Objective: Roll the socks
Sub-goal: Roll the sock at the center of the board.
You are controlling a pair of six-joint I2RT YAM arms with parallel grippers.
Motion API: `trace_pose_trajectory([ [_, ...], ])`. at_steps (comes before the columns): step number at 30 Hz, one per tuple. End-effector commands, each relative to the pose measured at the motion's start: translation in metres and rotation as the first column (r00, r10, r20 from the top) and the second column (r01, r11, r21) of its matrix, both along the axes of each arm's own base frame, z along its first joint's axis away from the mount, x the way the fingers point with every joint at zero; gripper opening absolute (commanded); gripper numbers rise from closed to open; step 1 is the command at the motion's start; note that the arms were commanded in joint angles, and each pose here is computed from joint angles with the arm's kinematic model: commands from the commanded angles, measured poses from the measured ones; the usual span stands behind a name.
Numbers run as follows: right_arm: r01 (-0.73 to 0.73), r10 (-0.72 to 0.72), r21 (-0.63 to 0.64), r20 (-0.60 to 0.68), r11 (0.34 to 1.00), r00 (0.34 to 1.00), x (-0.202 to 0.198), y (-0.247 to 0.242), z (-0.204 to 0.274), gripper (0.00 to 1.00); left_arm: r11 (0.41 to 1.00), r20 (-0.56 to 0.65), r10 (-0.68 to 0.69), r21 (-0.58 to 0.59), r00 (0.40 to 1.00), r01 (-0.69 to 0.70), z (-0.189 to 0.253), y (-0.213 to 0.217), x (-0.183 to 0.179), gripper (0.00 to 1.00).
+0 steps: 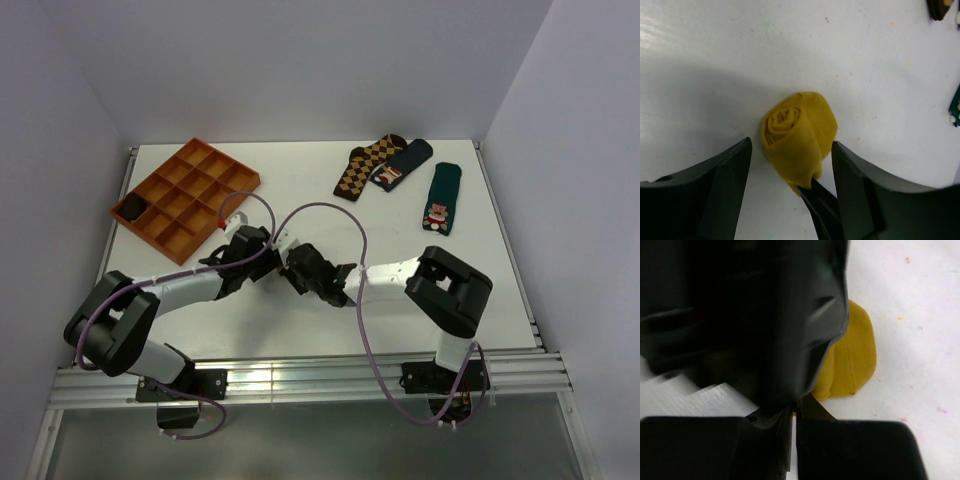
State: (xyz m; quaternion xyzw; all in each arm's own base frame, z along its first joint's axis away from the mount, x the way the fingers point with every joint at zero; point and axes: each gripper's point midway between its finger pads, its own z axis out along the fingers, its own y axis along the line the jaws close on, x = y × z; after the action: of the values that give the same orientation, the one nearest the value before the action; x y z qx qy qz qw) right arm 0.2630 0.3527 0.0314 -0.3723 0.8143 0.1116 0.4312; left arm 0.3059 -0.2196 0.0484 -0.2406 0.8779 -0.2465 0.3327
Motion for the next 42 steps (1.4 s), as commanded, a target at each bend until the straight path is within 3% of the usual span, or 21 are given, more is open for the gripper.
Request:
trace_pose_trajectory([
  [1,-0.025,0.028,0.014,-0.339,1.0,0.94,-0.035,-0.012,-0.038,0.0,1.0,0.061,0.019,-0.021,0.998,-0.018,0.026,0.005,0.006,0.7],
  [8,0.036,0.054,0.141,-0.584,0.989,0.81,-0.04,-0.016,-0.045,0.0,0.996,0.089,0.072,-0.06,0.993,-0.067,0.036,0.02,0.004,0.7],
  [14,0.104,0.093,0.233,-0.7,0.967,0.708,-0.031,-0.015,-0.036,0.0,0.994,0.117,0.085,-0.084,0.99,-0.075,0.038,0.027,0.0,0.7],
  [18,0.14,0.174,0.317,-0.781,0.938,0.6,-0.033,-0.011,-0.027,0.0,0.994,0.124,0.062,-0.098,0.99,-0.05,0.032,0.024,-0.003,0.71],
  [23,0.191,0.194,0.337,-0.829,0.922,0.525,-0.026,-0.016,-0.029,0.0,0.995,0.101,0.034,-0.099,0.994,-0.024,0.021,0.018,-0.002,0.69],
  [35,0.211,0.17,0.308,-0.851,0.928,0.498,-0.017,-0.02,-0.036,0.0,0.995,0.041,0.051,-0.088,0.998,-0.047,-0.008,0.015,0.001,0.61],
  [42,0.189,0.141,0.295,-0.811,0.937,0.568,-0.008,-0.023,-0.031,0.0,0.995,-0.023,0.065,-0.08,0.998,-0.067,-0.027,0.019,-0.009,0.49],
])
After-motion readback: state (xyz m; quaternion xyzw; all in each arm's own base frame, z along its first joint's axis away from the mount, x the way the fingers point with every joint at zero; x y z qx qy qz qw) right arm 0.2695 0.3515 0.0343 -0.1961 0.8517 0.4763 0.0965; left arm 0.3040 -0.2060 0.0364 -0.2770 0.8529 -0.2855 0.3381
